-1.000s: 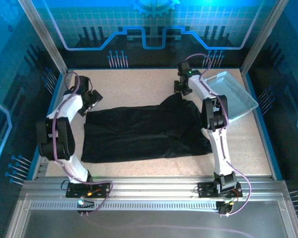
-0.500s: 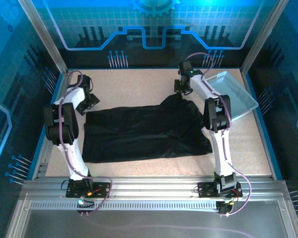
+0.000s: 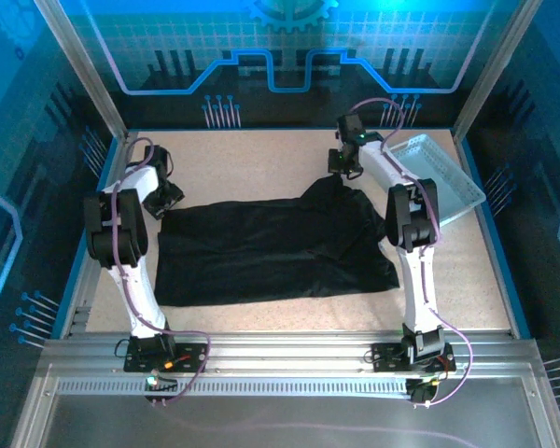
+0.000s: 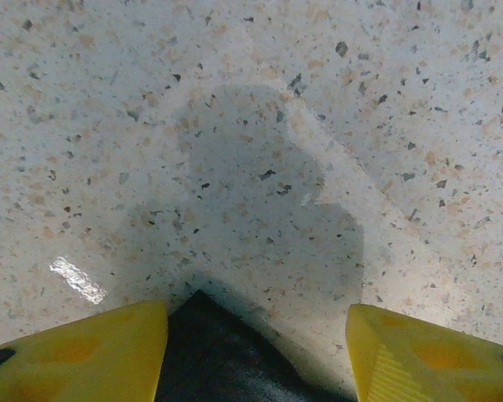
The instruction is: Fold the inside-out t-shirt
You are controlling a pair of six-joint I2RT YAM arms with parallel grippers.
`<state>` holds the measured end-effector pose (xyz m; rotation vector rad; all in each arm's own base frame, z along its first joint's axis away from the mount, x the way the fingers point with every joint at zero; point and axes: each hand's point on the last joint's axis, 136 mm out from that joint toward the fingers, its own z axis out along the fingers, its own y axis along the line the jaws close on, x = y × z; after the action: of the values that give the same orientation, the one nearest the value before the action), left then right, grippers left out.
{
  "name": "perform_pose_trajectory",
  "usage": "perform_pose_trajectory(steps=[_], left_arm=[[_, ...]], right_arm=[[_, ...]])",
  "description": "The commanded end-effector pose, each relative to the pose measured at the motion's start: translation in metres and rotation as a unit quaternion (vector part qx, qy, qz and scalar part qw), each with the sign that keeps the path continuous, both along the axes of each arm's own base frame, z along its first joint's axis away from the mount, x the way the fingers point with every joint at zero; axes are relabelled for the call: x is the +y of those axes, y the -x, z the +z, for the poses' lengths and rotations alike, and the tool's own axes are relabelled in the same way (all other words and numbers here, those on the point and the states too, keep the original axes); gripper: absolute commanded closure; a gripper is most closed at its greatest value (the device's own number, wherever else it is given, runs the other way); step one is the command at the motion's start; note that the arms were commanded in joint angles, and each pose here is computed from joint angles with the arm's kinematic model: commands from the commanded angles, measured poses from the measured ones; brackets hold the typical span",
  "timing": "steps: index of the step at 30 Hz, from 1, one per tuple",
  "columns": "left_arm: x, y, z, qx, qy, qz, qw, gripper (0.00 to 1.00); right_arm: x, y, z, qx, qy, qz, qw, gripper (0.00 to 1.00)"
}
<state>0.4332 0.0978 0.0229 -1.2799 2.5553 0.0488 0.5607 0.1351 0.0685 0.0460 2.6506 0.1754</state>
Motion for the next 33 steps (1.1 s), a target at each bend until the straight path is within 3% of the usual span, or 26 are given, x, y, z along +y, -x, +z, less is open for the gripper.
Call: perform_pose_trajectory(steps=[1, 12, 17, 21, 25, 33], left_arm=[[0.002, 0.006, -0.013, 0.015, 0.013, 0.0, 1.0, 0.43], [-0.003, 0.017, -0.021, 0.03, 0.027, 0.006, 0.999, 0.57], [-0.006, 0.02, -0.025, 0.029, 0.035, 0.008, 0.999, 0.74], [-0.006, 0.018, -0.021, 0.021, 0.035, 0.009, 0.999, 0.82], [-0.007, 0.012, -0.016, 0.005, 0.04, 0.008, 0.999, 1.0], [-0.004, 0.007, 0.028, -0.063, 0.025, 0.023, 0.997, 1.0]], right_arm=[[-0.002, 0.001, 0.03, -0.026, -0.018, -0.003, 0.999, 0.99], [-0.013, 0.007, 0.043, -0.036, -0.024, -0.012, 0.999, 0.99], [-0.019, 0.011, 0.05, -0.043, -0.03, -0.019, 0.998, 0.99], [-0.022, 0.014, 0.055, -0.046, -0.032, -0.022, 0.998, 1.0], [-0.024, 0.015, 0.067, -0.057, -0.036, -0.021, 0.998, 1.0], [-0.022, 0.017, 0.108, -0.081, -0.052, -0.015, 0.995, 1.0]])
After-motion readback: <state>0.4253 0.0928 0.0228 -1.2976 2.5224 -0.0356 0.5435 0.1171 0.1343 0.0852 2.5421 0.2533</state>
